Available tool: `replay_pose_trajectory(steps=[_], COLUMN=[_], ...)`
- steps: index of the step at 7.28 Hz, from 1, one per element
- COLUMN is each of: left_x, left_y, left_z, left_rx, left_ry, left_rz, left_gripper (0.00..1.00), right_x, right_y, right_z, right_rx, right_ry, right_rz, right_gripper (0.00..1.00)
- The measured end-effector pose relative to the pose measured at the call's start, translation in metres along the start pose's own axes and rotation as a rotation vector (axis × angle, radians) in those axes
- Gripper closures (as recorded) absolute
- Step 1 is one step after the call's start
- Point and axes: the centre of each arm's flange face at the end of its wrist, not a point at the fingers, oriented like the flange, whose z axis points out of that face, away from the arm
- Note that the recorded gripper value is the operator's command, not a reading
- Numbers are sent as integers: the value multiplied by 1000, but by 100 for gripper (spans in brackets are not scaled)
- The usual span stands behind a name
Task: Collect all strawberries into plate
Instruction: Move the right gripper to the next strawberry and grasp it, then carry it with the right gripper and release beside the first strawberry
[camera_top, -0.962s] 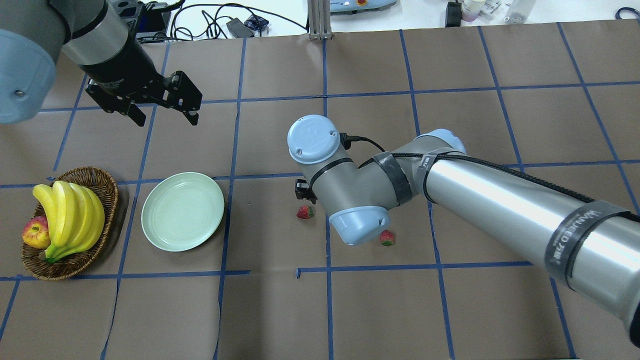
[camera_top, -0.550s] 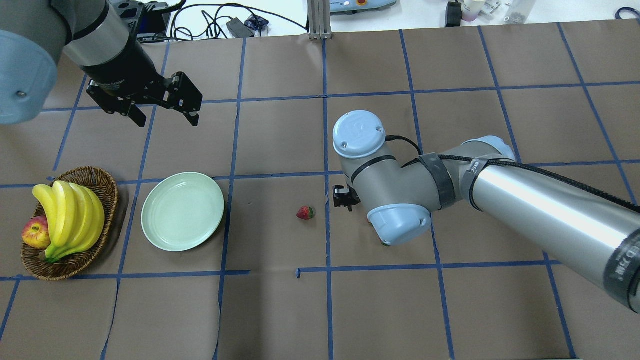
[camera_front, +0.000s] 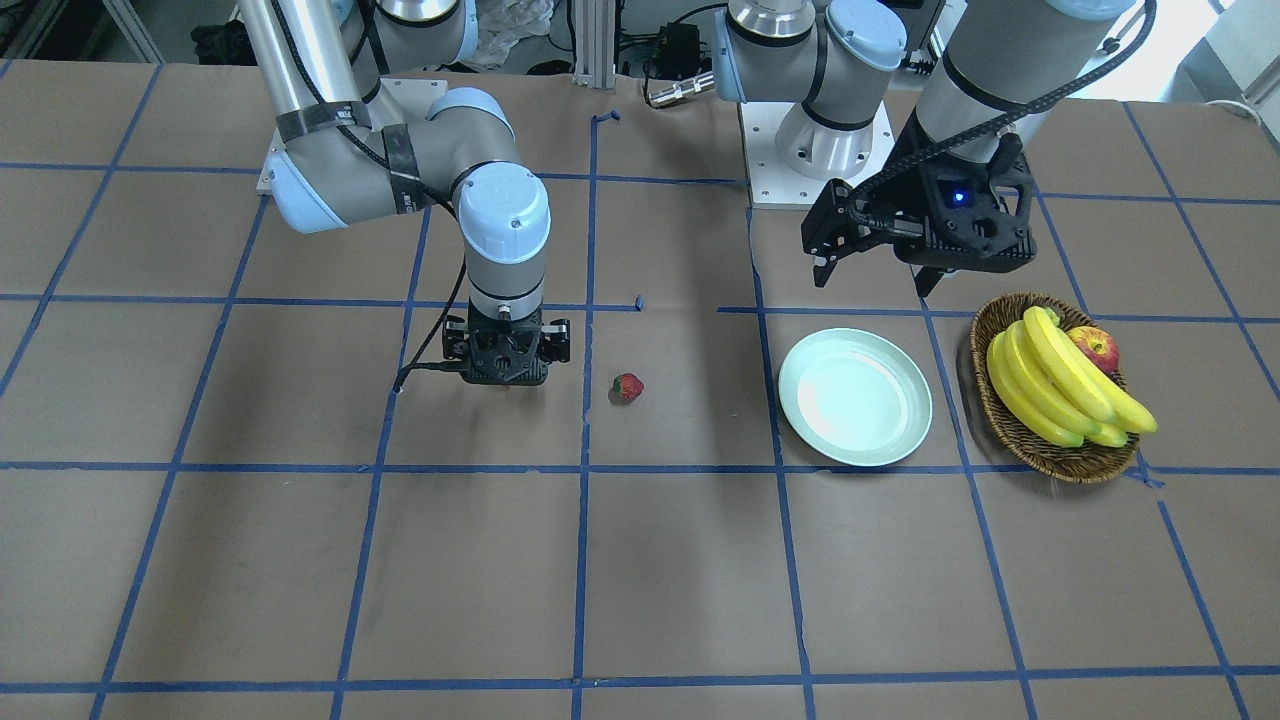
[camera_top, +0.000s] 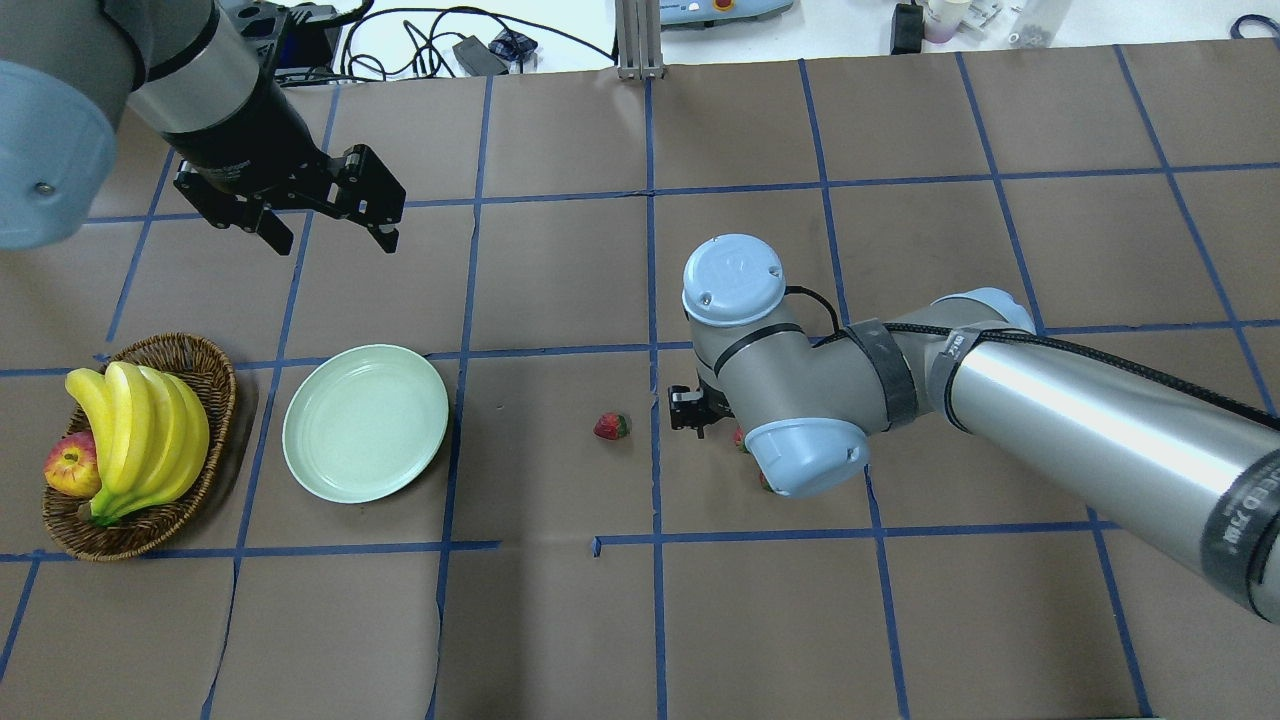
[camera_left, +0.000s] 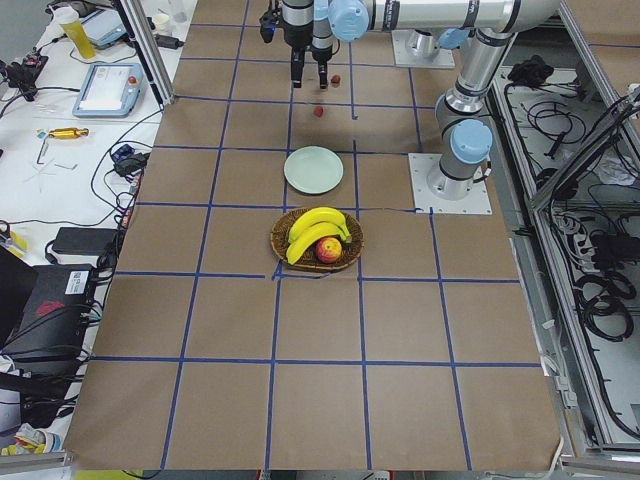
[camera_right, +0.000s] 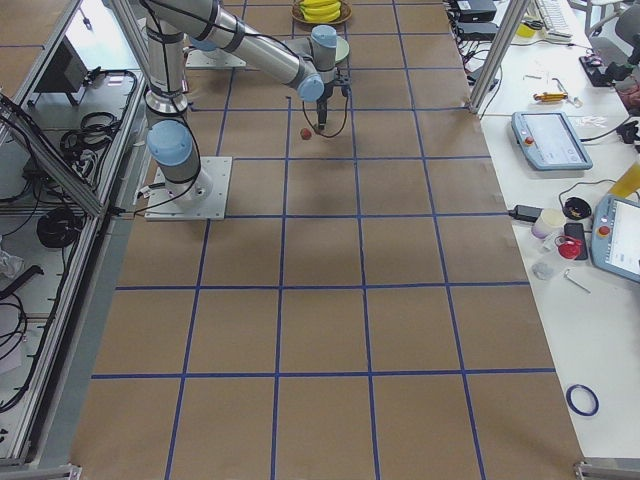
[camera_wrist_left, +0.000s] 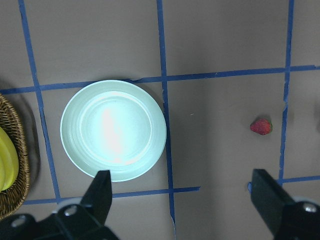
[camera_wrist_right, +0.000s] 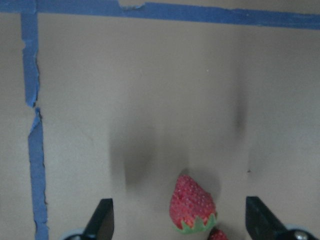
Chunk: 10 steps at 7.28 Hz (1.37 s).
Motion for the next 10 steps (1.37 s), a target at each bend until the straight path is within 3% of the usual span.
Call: replay_pose_trajectory(steps=[3, 5, 6, 7, 10], left_x=[0, 0, 0, 0, 0], left_y=[0, 0, 0, 0, 0], left_z=[1, 2, 2, 2, 2], left_rx=[-2, -3, -3, -3, -4], left_ry=[0, 0, 0, 0, 0], left_rz=[0, 0, 0, 0, 0], left_gripper=[0, 0, 0, 0, 0], right_x=[-1, 1, 3, 4, 1], right_y=[4, 5, 4, 3, -5], right_z=[14, 16, 16, 15, 0], right_rx=[-29, -33, -32, -29, -2], right_ry=[-4, -1, 0, 0, -15], right_rz=[-15, -16, -22, -27, -5], right_gripper=[45, 85, 95, 100, 100])
